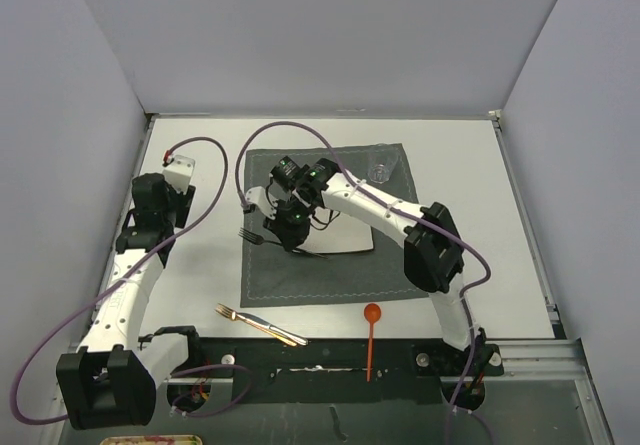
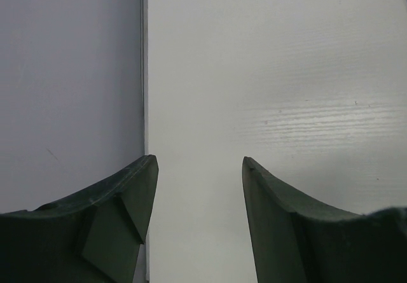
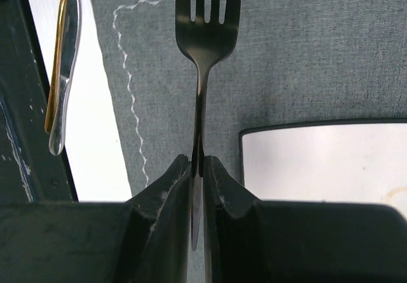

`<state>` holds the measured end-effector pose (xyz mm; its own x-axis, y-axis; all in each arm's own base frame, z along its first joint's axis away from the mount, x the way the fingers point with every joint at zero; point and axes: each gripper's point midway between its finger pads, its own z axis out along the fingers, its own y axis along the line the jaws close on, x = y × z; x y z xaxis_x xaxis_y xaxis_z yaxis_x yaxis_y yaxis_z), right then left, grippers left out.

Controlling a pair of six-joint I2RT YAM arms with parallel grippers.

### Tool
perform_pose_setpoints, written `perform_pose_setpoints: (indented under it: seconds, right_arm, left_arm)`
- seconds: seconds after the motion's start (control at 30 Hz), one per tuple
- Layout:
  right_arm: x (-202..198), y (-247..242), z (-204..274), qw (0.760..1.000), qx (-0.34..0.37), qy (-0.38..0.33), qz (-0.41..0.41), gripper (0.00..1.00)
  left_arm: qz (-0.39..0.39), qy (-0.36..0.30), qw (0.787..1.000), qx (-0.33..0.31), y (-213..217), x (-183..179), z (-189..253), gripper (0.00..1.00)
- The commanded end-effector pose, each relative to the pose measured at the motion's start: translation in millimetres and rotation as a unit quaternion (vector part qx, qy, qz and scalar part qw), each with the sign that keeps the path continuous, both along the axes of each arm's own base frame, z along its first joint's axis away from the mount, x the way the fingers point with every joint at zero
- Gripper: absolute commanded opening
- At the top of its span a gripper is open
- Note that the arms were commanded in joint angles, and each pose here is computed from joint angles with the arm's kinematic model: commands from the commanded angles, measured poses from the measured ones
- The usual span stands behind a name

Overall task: Set the dinner table for one person
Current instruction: Place the fork on the napkin.

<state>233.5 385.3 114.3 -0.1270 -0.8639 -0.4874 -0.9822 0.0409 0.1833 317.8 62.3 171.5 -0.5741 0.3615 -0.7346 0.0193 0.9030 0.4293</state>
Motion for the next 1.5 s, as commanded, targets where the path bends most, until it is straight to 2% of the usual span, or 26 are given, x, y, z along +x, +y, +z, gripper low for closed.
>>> perform_pose_setpoints:
  seconds: [0.0, 0.23, 0.43, 0.7, 0.9, 1.07, 1.37, 1.47]
  right_arm:
    - [2.7, 9.2, 10.9, 0.997, 0.024, 0.067, -0.028, 0.0]
    - [16.3, 18.5, 11.5, 0.988, 0.047, 0.133, -0.069, 0.0]
    - [26.2, 25.1, 16.2, 0.983, 0.054, 0.147, -0.095, 0.0]
    - [43.2, 28.9, 22.8, 0.976, 0.042, 0.118, -0.18, 0.0]
    - [62.2, 34.1, 30.6, 0.963, 0.032, 0.048, -0.264, 0.0]
    - [87.7, 41.8, 48.3, 0.936, 0.044, -0.022, -0.349, 0.0]
    - [122.6, 56.6, 77.2, 0.865, 0.092, -0.077, -0.487, 0.0]
    - [138.7, 49.9, 79.9, 0.834, 0.101, -0.095, -0.534, 0.0]
  left_arm:
    - [0.019, -0.074, 0.997, 0.0, 7.7, 18.3, 44.8, 0.54]
    - [0.016, -0.067, 0.998, 0.001, 8.8, 19.0, 43.1, 0.54]
    - [0.015, -0.064, 0.998, 0.001, 10.1, 20.3, 43.0, 0.54]
    - [0.013, -0.052, 0.999, -0.003, 9.0, 20.6, 37.3, 0.54]
    - [0.012, -0.047, 0.999, -0.007, 8.0, 20.5, 36.3, 0.54]
    - [0.012, -0.043, 0.999, -0.006, 8.2, 19.4, 35.6, 0.54]
    - [0.01, -0.033, 0.999, -0.006, 7.7, 18.6, 31.6, 0.55]
    - [0.011, -0.028, 0.999, -0.009, 7.2, 17.1, 29.5, 0.55]
